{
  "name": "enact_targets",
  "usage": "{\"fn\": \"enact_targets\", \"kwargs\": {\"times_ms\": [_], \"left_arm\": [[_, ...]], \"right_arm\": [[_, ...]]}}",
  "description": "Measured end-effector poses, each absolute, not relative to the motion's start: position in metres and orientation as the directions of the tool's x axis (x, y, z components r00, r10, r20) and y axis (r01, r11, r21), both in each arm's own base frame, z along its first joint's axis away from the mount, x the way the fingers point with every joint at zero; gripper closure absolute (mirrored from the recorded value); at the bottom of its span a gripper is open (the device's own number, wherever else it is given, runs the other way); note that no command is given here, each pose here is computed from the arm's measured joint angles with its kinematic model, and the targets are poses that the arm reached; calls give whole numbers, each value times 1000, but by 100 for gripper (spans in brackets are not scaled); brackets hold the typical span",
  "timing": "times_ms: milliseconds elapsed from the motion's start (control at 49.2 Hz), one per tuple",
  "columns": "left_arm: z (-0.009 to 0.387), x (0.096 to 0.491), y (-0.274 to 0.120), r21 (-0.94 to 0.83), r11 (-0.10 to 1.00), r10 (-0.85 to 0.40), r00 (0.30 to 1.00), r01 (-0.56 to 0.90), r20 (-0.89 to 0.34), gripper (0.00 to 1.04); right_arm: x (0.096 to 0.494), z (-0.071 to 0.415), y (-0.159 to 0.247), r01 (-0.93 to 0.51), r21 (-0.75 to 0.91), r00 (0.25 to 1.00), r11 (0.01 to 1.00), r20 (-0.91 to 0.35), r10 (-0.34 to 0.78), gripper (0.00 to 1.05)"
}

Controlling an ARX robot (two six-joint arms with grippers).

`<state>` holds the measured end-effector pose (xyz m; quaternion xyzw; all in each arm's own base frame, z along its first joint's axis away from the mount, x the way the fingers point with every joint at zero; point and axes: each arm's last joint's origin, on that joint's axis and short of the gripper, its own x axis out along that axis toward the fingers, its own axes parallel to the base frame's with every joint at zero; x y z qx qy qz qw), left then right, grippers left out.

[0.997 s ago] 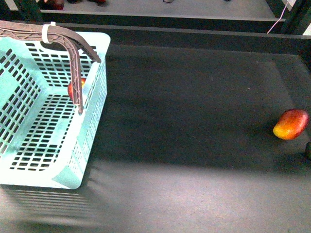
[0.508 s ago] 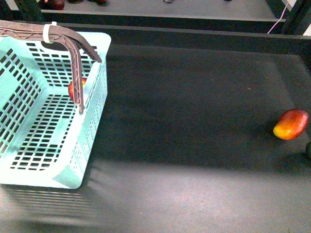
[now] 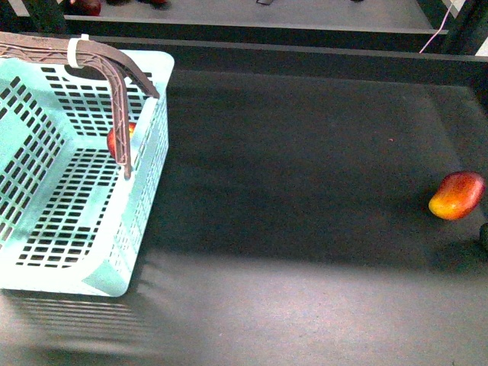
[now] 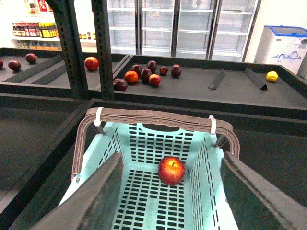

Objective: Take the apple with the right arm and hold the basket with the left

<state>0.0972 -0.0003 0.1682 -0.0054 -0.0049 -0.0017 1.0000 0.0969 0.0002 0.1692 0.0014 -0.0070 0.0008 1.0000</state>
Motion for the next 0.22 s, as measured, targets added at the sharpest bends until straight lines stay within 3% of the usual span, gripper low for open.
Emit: {"fn": "enact_targets", "kwargs": {"times_ms": [142,224], "left_arm": [[168,97,0,-11,1000,-3,1000,4,10,8],[168,97,0,-9,1000,-3,1000,4,10,7]], "right_arm": [[97,169,0,-2,3,1000,1000,14,2,9],[97,169,0,-2,3,1000,1000,14,2,9]]}}
